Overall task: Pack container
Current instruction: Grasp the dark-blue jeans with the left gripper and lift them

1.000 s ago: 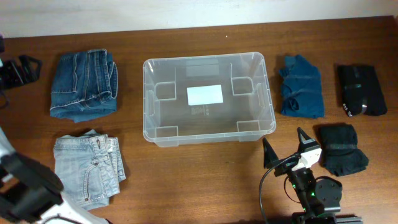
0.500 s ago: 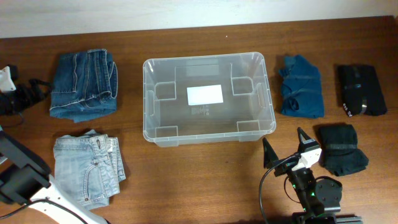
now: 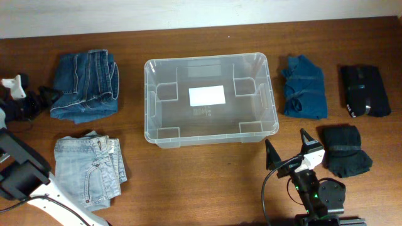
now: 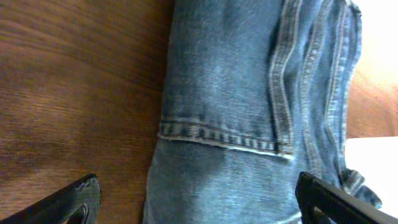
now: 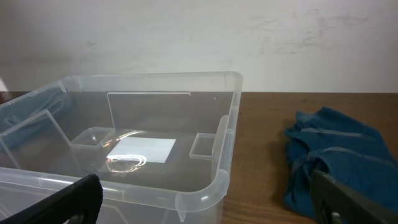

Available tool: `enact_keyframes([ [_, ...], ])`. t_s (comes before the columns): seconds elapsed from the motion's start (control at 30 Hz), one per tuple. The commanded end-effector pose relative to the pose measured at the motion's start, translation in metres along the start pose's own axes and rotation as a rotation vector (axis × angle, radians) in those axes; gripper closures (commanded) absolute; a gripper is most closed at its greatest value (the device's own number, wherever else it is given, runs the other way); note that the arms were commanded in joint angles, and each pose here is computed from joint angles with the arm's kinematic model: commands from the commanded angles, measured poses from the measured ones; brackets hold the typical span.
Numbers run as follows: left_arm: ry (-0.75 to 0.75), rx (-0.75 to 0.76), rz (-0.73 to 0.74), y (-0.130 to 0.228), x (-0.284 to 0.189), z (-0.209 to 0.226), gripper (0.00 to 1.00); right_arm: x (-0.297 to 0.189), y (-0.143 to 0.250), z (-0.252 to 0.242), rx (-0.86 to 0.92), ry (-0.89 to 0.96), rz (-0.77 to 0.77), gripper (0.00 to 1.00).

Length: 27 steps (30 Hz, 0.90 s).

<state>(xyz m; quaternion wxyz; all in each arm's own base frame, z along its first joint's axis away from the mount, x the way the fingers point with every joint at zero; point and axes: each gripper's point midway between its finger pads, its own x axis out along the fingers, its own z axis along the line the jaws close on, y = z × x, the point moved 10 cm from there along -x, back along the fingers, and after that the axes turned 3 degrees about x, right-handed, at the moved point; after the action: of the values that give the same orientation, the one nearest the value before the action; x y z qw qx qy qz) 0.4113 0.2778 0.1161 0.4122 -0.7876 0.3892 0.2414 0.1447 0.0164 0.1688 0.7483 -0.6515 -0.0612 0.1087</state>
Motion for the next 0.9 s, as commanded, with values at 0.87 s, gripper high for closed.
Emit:
enact_keyframes([
  [0.87,0.072,0.055,0.079,0.01,0.067,-0.01,0.01,0.0,0.002,0.0,0.004,0.002,0.002,0.02],
])
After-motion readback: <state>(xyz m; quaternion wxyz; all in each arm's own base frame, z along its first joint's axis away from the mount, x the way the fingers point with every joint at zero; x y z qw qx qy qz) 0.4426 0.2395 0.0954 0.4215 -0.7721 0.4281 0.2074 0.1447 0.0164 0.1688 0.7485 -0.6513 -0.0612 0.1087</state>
